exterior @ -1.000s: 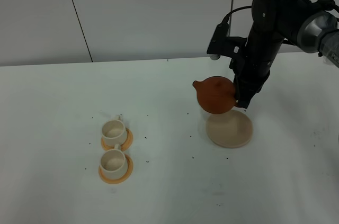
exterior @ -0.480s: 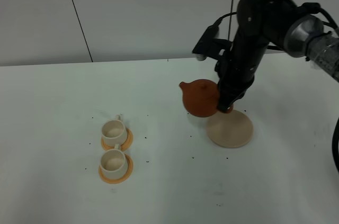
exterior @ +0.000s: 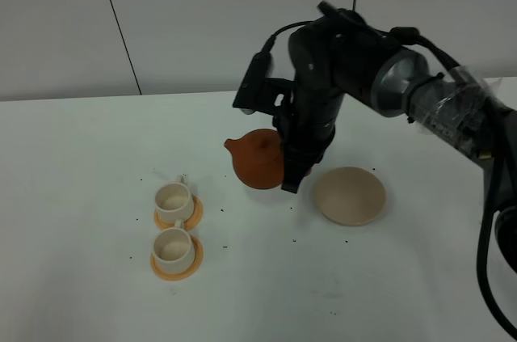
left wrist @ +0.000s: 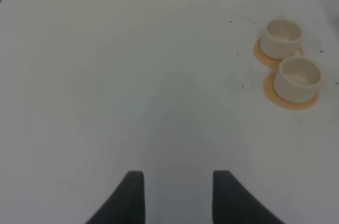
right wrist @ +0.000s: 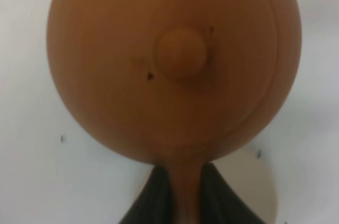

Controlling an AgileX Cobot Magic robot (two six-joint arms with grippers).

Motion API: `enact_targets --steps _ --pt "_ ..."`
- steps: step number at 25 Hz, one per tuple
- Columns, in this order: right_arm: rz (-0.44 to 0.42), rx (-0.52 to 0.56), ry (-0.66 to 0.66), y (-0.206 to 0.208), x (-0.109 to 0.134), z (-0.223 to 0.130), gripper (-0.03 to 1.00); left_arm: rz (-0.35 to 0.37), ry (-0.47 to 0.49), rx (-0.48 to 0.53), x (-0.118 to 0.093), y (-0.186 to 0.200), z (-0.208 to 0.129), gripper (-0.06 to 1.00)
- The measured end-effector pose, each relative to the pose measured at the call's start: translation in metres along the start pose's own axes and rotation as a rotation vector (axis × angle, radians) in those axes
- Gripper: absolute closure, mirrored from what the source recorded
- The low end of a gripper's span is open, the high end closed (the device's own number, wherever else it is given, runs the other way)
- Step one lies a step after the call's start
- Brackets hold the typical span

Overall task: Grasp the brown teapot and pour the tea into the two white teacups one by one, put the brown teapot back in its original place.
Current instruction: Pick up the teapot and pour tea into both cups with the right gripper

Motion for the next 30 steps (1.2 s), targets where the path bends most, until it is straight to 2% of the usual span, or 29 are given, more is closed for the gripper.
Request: enact_targets --steps 11,20,30 --pt "-0.1 -0.075 0.045 -0.003 0.014 0.03 0.88 0.0 0.0 0.0 0.0 0.0 0.0 0.57" --pt "-0.196 -0.037 0.158 -0.024 0.021 0.039 0.88 0.0 0.0 0.0 0.0 0.0 0.0 0.57" --pt "-0.276 -0.029 0.27 -0.027 0.033 0.052 0.88 0.0 0.0 0.0 0.0 0.0 0.0 0.57"
Point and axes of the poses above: a point on each arm's last joint axis where the gripper is mounted, y pointing back along that axis away from the gripper, x along the wrist's bending axis when the last joint is at zero, z = x × y, the point moved 4 cm from there along -y, pointing out along that axis toward the gripper, and after that the axes turned 4 degrees about -y, right-handed, at the moved point
